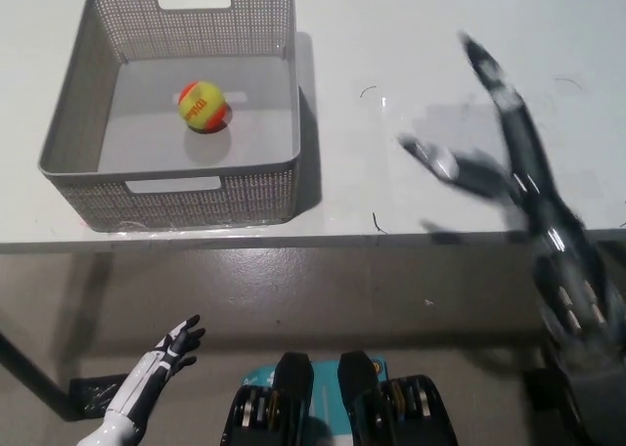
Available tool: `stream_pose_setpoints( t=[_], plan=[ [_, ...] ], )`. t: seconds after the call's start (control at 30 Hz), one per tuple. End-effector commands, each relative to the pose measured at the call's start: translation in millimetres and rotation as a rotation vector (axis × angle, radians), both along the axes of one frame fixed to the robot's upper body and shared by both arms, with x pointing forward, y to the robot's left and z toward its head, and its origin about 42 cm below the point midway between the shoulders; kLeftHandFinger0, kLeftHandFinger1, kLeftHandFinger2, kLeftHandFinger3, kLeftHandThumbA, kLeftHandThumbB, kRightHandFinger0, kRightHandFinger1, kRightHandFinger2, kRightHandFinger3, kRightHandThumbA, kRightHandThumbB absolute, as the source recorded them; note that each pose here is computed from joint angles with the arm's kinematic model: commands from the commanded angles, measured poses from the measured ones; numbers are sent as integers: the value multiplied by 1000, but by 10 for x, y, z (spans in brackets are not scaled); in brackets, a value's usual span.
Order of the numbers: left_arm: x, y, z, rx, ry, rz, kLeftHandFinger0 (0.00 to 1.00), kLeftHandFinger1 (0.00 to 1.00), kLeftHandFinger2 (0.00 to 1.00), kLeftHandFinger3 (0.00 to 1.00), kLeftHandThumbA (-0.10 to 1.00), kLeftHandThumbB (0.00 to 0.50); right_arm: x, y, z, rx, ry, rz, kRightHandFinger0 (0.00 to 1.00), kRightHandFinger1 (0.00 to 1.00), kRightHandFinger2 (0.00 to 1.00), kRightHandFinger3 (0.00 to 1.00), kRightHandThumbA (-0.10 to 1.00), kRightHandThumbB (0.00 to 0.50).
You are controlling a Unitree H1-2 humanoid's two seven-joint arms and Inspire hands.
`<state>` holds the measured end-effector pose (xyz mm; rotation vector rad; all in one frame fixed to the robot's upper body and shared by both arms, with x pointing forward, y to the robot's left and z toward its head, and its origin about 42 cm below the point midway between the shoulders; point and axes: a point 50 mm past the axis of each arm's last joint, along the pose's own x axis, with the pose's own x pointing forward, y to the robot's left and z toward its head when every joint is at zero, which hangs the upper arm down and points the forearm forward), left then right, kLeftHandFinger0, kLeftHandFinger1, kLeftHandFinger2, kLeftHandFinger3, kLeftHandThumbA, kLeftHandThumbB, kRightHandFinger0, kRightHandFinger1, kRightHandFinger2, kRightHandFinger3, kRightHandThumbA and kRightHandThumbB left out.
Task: Use the right hand to pick up a tennis ball and put it into a container on the left side
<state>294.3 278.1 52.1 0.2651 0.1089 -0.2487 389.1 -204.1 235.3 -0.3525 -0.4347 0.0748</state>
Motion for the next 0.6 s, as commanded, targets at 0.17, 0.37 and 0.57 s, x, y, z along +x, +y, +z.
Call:
stream_pose_setpoints(
  t=[0.17,0.37,0.57],
  plan=[
    [-63,84,80,-39,-120,24,1000,1000,1000,1000,1000,179,-682,-350,-581,218,21,47,1000,1000,1000,1000,1000,275],
    [-81,82,64,-49,-122,27,1000,1000,1000,1000,1000,163,-848,-342,-1139,284,140,55,1000,1000,1000,1000,1000,246],
    [-94,68,21,-59,-119,35,1000,1000,1000,1000,1000,160,-1130,-316,-1583,296,293,75,1000,1000,1000,1000,1000,266]
  ],
)
